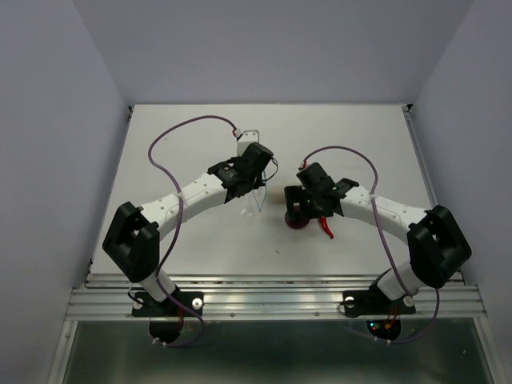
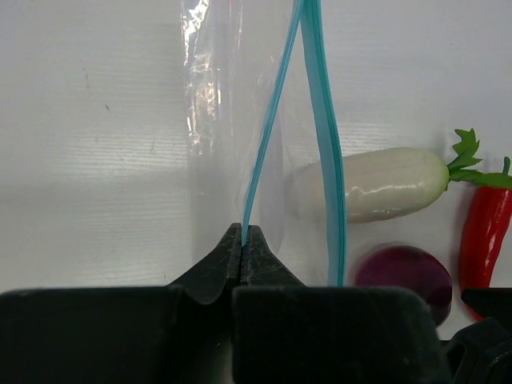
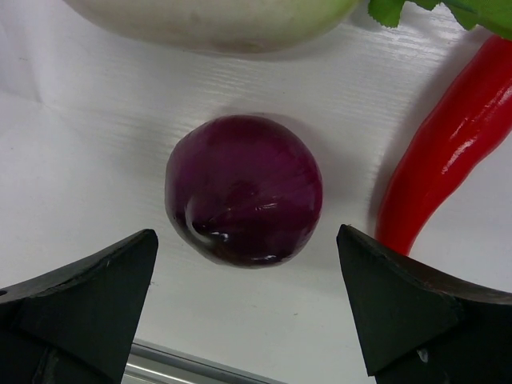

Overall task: Place the food in the zip-top bag and seal the zipper
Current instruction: Pick up the fake vegetable from the bin.

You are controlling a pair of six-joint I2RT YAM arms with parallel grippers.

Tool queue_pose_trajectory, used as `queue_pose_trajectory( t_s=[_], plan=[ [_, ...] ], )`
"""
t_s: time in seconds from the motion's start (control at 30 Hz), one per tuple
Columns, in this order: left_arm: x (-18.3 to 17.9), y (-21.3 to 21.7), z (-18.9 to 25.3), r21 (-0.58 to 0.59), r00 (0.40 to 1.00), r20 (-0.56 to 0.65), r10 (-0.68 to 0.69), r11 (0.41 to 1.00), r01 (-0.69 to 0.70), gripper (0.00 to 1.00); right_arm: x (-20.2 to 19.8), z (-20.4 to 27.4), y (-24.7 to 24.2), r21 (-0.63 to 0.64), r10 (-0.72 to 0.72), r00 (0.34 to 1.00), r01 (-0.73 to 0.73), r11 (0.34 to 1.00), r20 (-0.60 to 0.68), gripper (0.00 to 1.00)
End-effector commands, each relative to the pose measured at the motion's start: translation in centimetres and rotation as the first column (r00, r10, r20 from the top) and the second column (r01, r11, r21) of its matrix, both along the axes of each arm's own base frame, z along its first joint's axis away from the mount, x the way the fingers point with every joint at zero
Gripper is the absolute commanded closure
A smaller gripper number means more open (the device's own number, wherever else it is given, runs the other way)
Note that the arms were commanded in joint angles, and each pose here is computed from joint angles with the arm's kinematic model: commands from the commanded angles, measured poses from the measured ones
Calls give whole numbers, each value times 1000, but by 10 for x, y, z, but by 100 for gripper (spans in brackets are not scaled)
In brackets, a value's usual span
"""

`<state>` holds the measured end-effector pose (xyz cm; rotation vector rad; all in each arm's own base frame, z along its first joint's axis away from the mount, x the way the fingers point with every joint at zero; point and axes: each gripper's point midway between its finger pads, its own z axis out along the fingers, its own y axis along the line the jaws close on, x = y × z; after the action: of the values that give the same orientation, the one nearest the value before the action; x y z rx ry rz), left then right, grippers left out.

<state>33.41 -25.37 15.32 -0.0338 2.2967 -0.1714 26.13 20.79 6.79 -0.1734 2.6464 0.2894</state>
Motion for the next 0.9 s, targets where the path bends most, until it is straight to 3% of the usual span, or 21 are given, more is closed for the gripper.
queue_pose_trajectory(
  t_s=[0.0, 0.2, 0.43, 0.63, 0.67, 0.77, 0.87],
  plan=[
    [3, 0, 19, -39, 999, 47, 1, 999, 1, 100, 11, 1, 2, 5, -34, 999, 34, 999, 29, 0],
    [2, 1, 19, -40, 999, 47, 2, 999, 0, 100, 16, -5, 1, 7, -51, 998, 51, 999, 29, 2],
    [2, 0, 19, -44, 999, 45, -2, 999, 4, 100, 17, -8, 3, 11, -42, 999, 42, 999, 29, 10],
    [1, 0, 17, -44, 999, 39, 0, 999, 2, 100, 18, -8, 5, 17, -35, 999, 35, 999, 31, 34],
    [1, 0, 17, -47, 999, 38, -1, 999, 3, 100, 18, -8, 4, 16, -36, 999, 35, 999, 35, 44],
    [0, -2, 19, -58, 999, 42, -6, 998, 9, 100, 20, -2, 6, 30, -40, 998, 39, 999, 54, 59],
    [0, -2, 19, -61, 999, 44, -6, 998, 9, 100, 21, 3, 6, 39, -33, 997, 31, 999, 65, 64]
  ],
)
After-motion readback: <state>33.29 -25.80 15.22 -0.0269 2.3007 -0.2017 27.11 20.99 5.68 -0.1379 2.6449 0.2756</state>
